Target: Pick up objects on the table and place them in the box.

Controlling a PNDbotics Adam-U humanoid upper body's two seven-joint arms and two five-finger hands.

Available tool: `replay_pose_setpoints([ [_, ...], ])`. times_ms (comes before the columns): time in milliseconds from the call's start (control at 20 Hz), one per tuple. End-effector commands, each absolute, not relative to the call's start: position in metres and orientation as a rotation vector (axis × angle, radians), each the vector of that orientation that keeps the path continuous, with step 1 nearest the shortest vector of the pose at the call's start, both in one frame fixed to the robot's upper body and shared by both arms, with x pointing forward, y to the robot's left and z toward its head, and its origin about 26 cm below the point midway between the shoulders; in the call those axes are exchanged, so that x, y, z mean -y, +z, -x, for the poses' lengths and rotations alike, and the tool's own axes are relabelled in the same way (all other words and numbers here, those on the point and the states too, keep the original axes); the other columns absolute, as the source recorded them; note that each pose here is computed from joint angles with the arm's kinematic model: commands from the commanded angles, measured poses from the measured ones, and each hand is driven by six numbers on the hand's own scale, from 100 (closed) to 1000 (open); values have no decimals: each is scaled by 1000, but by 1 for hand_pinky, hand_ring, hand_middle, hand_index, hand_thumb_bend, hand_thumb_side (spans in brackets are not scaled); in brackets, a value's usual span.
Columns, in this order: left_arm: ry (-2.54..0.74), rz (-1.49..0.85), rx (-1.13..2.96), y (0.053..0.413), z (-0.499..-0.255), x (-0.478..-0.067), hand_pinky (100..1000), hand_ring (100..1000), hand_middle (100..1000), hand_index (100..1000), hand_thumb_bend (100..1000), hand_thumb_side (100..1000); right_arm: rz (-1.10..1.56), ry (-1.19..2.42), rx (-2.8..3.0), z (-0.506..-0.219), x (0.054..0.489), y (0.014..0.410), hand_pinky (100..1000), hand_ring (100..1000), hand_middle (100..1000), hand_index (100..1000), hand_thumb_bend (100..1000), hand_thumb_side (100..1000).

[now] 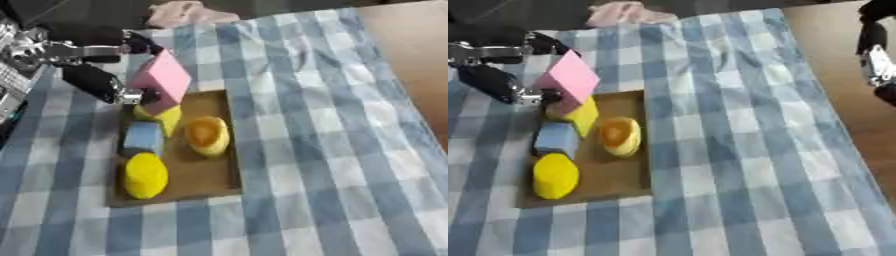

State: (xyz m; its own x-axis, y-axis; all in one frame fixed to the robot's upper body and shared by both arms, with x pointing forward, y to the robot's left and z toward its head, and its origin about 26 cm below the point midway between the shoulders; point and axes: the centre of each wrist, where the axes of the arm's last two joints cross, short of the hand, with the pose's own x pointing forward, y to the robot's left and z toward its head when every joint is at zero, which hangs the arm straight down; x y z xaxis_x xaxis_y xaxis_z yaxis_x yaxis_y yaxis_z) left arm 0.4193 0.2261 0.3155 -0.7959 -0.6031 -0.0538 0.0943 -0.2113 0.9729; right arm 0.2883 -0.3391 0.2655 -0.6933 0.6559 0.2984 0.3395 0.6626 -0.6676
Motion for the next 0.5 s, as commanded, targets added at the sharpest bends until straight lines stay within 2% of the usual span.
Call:
replay_pose_setpoints([
  [50,-2183,-629,1585,332,-412,-230,1000,957,861,995,363,816,792,809,2367,-285,340,274,875,691,654,857,100,470],
  [250,-2176,-625,1616,334,-409,-229,1000,947,850,979,300,813,789,809,2366,-285,340,274,874,692,654,857,100,470],
  [400,-2177,-609,1615,334,-408,-228,1000,951,858,990,350,848,787,806,2367,-285,340,274,874,691,654,857,100,470],
  [500,-2185,-604,1606,334,-407,-228,1000,950,856,989,343,853,784,806,2367,-285,340,274,874,691,654,857,100,470],
])
